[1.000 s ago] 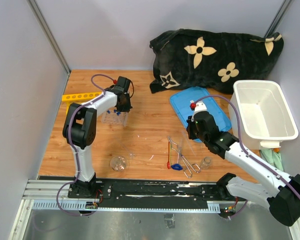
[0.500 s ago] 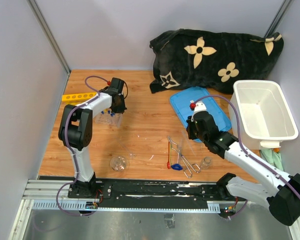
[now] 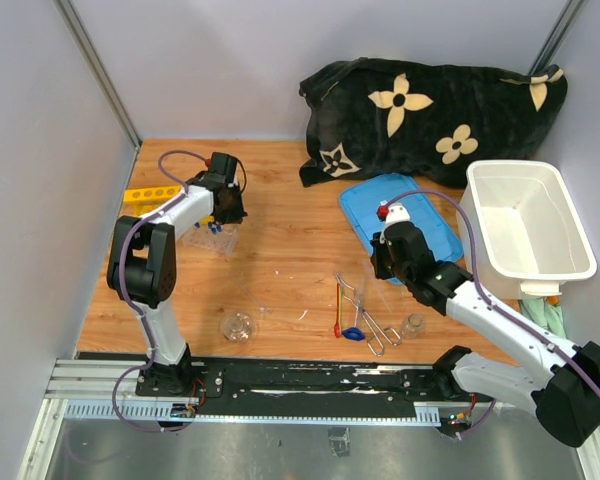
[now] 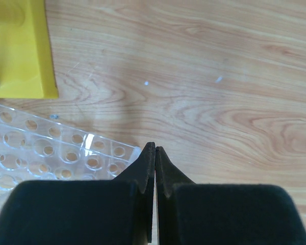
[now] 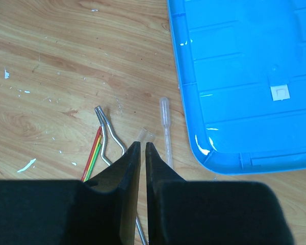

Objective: Organize the chemistry lab equipment
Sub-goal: Move the test tube rack to the center of the board.

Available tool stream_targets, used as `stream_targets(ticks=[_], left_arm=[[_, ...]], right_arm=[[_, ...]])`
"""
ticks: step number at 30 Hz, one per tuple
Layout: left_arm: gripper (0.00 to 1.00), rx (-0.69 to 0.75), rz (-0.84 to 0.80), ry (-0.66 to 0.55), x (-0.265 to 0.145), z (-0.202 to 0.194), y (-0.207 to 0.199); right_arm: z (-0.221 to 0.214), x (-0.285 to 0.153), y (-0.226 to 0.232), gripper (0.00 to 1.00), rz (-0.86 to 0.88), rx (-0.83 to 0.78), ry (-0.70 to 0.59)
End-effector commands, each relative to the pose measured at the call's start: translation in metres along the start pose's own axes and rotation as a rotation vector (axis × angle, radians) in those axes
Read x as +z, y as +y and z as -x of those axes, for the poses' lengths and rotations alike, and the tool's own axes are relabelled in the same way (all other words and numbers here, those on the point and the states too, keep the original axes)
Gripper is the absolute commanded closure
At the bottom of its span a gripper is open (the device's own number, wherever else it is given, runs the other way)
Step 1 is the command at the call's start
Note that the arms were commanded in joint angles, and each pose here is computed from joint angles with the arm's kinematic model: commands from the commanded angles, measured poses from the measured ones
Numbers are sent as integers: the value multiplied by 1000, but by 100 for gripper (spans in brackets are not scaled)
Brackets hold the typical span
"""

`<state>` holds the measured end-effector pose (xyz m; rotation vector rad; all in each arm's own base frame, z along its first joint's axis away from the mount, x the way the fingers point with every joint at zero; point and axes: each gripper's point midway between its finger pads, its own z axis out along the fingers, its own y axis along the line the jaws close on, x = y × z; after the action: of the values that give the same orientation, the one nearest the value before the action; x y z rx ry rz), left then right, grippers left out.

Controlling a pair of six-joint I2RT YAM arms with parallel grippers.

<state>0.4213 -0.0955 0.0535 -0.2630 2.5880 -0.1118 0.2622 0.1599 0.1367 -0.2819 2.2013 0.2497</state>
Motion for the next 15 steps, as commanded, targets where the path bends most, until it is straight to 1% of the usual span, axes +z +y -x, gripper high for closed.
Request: stream_targets(ticks=[1, 4, 6, 10, 15], left_arm=[[100, 32, -121, -105, -36, 31, -39], [100, 66, -130, -93, -42, 26, -50], [100, 80, -121, -67, -43, 17, -51], [100, 90, -78, -36, -44, -3, -39], [100, 85, -31, -28, -43, -12, -26]], right_arm=[[2, 4, 1, 91, 11, 24, -6], [3, 4, 1, 91, 11, 24, -2], [3, 4, 1, 91, 9, 22, -1], [2, 3, -1, 91, 1, 24, -7], [-1, 5, -1, 91, 6, 23, 0]])
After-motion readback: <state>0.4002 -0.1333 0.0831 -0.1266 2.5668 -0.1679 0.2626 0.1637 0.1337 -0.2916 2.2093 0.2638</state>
